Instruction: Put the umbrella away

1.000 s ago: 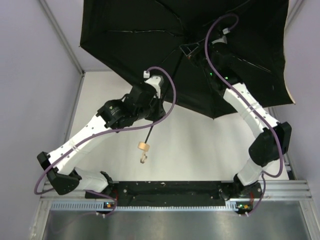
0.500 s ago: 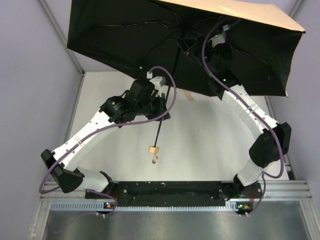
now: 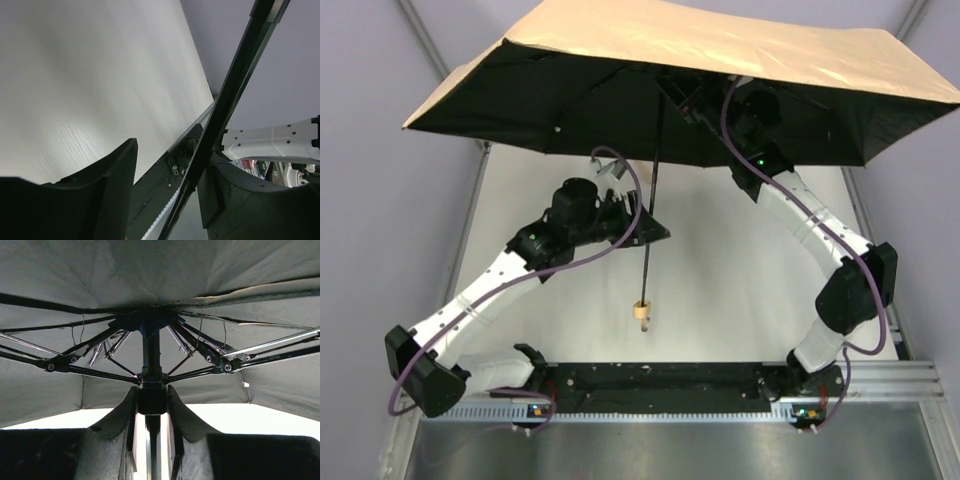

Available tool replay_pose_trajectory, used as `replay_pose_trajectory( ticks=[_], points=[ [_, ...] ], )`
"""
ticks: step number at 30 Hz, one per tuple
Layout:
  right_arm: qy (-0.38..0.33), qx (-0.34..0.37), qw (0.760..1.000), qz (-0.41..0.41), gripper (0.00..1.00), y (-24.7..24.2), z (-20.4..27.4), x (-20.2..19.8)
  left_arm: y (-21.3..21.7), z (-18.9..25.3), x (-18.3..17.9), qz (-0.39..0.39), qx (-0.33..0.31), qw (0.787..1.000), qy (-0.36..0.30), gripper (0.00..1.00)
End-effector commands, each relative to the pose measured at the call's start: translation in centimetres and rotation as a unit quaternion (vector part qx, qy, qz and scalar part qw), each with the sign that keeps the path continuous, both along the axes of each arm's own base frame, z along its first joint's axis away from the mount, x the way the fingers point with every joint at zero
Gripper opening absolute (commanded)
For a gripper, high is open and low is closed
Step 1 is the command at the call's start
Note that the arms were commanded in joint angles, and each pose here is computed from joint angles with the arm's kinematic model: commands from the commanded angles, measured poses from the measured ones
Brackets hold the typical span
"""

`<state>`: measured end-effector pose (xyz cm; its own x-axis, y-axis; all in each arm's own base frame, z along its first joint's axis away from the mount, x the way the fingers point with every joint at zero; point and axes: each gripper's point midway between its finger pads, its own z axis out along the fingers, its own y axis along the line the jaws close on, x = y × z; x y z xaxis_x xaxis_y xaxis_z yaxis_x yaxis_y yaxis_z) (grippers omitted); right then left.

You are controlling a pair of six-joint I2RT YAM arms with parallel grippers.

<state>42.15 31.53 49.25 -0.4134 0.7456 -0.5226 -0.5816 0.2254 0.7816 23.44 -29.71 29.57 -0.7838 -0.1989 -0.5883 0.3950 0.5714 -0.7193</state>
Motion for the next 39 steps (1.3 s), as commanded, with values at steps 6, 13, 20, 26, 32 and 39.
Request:
replay_pose_trajectory(
  ticks=[6, 13, 20, 26, 32, 39],
  points=[
    [-0.046, 0.053, 0.995, 0.064, 0.0, 0.4, 5.5, -2.9, 0.9, 5.0, 2.4, 0.008, -0.111, 0.992, -0.063, 0.03],
    [0.113, -0.001, 0.994, 0.009, 0.42, -0.1, -0.2, 0.6, 2.1, 5.0, 4.5, 0.048, -0.038, 0.993, -0.101, 0.0],
    [0.147, -0.016, 0.989, -0.002, 0.73, 0.4, -1.8, 2.8, 2.4, 4.7, 4.9, 0.058, -0.025, 0.992, -0.11, 0.0],
    [0.139, -0.051, 0.989, 0.009, 0.74, 2.1, -2.3, 3.6, 2.4, 4.1, 4.6, 0.053, -0.015, 0.992, -0.112, 0.0],
    [0.126, -0.069, 0.989, 0.028, 0.53, 4.3, -3.2, 4.2, 2.1, 4.0, 4.1, 0.042, -0.013, 0.993, -0.108, 0.0],
    [0.112, -0.068, 0.99, 0.045, 0.38, 5.3, -2.6, 4.2, 1.9, 4.3, 3.9, 0.035, -0.011, 0.993, -0.109, 0.0]
  ],
)
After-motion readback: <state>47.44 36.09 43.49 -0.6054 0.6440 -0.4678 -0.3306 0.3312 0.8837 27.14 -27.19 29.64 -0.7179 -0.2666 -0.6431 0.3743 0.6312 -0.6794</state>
